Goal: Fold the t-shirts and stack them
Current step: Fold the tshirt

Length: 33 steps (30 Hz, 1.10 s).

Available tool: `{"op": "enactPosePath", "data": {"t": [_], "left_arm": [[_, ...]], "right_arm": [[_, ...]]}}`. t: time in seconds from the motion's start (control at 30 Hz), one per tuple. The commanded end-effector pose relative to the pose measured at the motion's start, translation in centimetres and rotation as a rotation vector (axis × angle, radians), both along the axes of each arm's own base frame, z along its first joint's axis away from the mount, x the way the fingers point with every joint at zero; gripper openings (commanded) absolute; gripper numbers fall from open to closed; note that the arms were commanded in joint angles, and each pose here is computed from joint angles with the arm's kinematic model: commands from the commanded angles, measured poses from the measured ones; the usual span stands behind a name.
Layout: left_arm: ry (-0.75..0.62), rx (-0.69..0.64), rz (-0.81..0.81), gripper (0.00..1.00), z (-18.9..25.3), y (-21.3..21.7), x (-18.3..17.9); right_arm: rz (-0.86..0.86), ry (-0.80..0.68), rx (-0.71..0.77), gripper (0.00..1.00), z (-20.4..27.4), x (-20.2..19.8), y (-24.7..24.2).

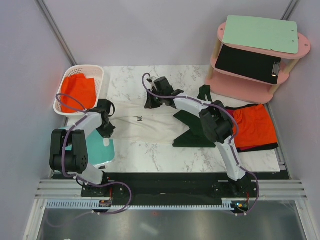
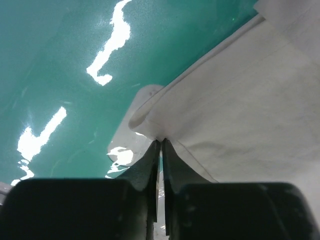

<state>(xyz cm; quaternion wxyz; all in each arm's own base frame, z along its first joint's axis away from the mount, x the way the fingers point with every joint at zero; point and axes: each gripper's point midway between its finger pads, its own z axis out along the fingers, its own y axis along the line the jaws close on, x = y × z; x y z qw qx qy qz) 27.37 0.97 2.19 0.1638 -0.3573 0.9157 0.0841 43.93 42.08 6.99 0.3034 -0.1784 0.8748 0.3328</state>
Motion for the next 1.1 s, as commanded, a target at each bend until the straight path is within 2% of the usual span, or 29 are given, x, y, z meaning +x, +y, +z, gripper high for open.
{"op": "enactPosePath", "data": {"t": [0.0,0.33,0.47,0.73,1.07], "left_arm": [[-0.063,0.009,0.030,0.02,0.8,0.3,1.5],[-0.093,0.035,0.024,0.02,1.9,0.8,1.5],[-0.089,0.044,0.027,0.02,2.2,1.0,1.0],[-0.052,0.054,0.064,0.02,1.8,1.3,-1.0],[-0.056,-0.029,0.070,0.02,2.9,-0.1,-3.0]], "right_arm": [[0.068,-0.062,0.116,0.00,1.9,0.0,3.9],[0.065,-0.096,0.215,0.00,2.7,1.9,7.8],[0.059,-0.081,0.220,0.00,1.5,2.4,8.4],[0.031,-0.019,0.192,0.00,-1.9,2.6,8.0],[-0.001,0.018,0.182,0.00,-3.3,3.6,6.3]]}}
